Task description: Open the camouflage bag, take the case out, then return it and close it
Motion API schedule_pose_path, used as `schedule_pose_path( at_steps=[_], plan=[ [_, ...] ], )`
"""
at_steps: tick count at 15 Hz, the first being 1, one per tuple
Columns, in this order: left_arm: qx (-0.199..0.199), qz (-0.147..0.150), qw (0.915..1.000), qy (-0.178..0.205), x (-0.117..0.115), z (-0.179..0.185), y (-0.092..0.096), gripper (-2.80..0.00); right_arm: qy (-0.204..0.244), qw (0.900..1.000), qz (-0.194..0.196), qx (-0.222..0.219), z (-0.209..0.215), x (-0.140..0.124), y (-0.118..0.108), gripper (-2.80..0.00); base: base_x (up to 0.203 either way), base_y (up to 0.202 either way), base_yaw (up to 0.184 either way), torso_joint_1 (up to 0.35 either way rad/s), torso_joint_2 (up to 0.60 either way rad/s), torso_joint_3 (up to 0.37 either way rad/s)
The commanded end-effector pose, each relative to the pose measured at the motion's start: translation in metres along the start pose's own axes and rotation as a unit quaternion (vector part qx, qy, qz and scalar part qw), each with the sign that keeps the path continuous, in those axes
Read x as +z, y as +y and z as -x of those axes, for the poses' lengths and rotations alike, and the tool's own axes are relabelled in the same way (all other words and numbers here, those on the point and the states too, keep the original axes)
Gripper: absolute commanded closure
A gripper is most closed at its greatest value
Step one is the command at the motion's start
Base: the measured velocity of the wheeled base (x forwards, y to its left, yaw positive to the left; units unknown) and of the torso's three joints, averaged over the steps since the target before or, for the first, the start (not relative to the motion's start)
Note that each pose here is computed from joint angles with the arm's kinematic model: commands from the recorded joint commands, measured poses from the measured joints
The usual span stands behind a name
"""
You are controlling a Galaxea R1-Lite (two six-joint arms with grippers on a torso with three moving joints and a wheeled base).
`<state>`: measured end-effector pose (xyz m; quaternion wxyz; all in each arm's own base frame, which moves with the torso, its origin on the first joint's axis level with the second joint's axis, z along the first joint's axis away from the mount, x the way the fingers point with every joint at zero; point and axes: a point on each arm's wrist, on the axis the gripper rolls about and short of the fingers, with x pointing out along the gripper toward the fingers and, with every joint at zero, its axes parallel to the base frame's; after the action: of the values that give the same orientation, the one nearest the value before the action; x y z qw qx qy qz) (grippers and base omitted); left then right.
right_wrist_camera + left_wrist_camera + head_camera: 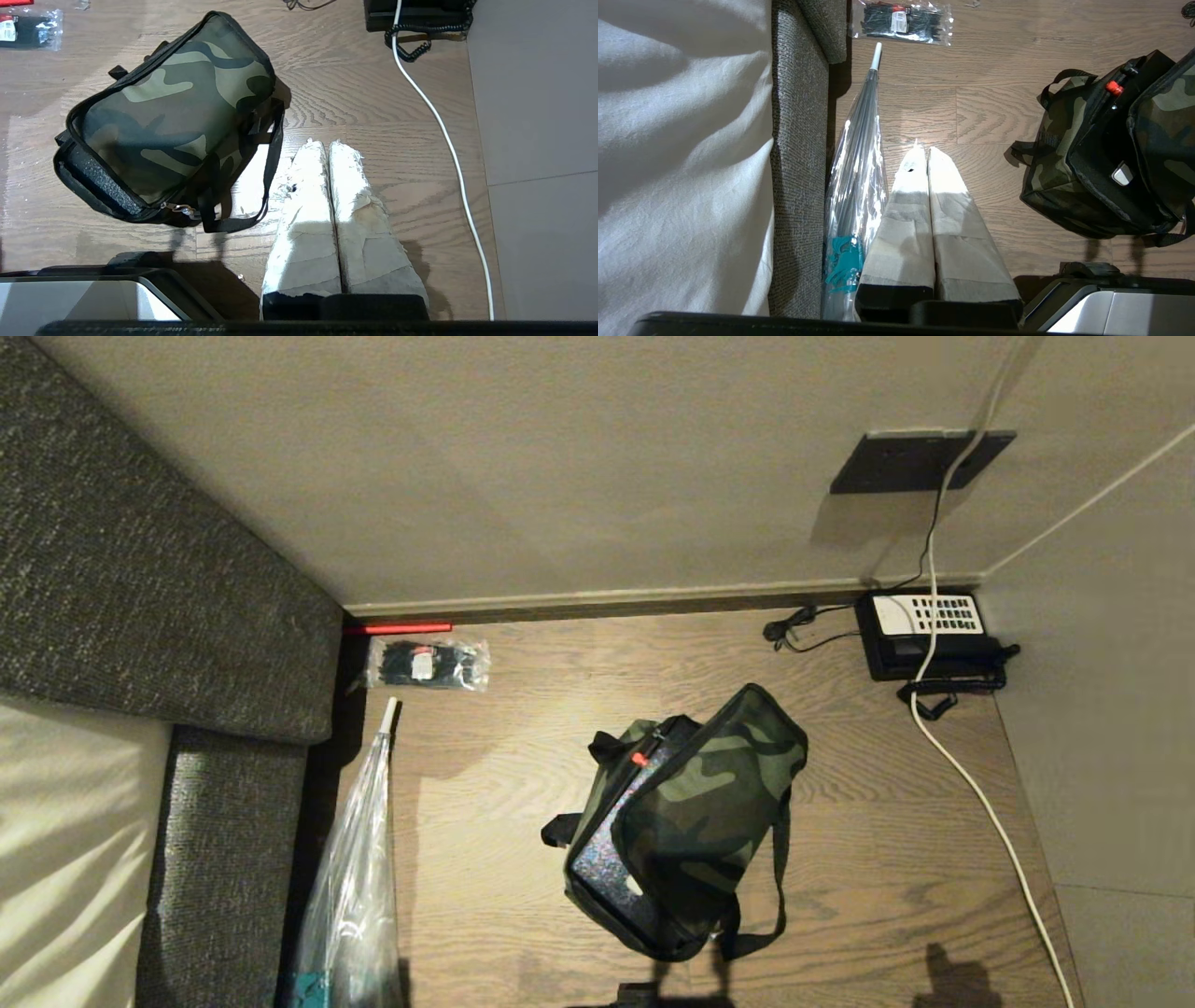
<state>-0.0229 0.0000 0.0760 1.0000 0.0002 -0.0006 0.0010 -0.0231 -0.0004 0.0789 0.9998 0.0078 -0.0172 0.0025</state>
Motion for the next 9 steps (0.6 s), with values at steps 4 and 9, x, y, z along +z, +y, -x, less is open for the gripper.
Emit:
schedule_pose_path(
  at_steps=[4, 9],
  plan=[
    [0.001, -0.001, 1.0000, -0.002, 0.0001, 0.0001, 0.0000, 0.00, -0.003, 1.000, 0.000, 0.000, 0.0006, -0.0040, -0.0001, 0.00, 0.000, 0.000, 0.000, 0.000, 0.00, 0.000],
    [0.001, -0.001, 1.0000, 0.001, -0.0004, 0.0001, 0.0000, 0.00, -0.003, 1.000, 0.000, 0.000, 0.0006, -0.0040, -0.0001, 0.00, 0.000, 0.000, 0.000, 0.000, 0.00, 0.096]
  ],
)
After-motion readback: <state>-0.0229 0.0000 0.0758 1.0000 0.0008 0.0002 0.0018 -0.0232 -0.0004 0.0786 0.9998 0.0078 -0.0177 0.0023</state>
